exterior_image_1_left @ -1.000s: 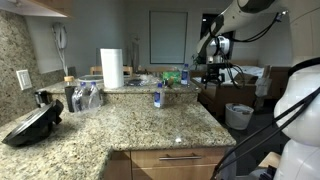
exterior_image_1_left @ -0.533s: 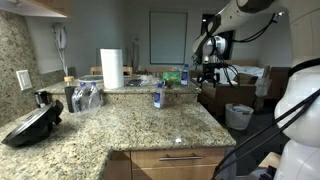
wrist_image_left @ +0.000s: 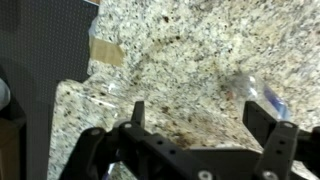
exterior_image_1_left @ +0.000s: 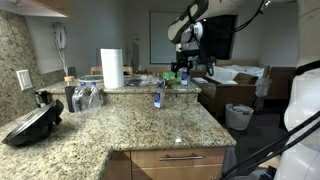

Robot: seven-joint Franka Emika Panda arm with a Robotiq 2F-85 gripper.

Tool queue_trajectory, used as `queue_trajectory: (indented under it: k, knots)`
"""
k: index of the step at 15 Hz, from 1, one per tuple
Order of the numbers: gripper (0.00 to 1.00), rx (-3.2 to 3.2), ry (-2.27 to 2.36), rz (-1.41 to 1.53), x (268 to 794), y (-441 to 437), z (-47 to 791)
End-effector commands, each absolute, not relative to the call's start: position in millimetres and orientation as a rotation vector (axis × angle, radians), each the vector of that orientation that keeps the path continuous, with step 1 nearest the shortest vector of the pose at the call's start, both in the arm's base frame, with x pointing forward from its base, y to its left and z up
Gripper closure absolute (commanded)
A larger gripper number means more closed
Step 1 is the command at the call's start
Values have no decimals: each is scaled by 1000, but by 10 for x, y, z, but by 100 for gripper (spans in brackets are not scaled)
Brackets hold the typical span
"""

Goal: Throw the four bottles on the right into the bin on the floor

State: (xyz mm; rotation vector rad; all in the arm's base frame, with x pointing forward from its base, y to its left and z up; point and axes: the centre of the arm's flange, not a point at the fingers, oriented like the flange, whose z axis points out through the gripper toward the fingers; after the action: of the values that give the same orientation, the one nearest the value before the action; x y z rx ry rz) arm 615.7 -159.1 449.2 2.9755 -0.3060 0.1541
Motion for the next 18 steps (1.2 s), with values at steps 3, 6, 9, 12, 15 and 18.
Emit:
queue_trajectory:
  k: [3,6,9,12,15,18]
  knots:
    - [0,2960,91,252,6483,-1033,4612]
    - [0,2951,163,226,6661,-1015,4522]
    - [0,2968,108,212,6584,-948,4494]
    - [0,2967,109,211,6616,-959,4470]
    - [0,3000,194,157,6785,-800,4362]
    - [0,3036,265,97,6972,-629,4279]
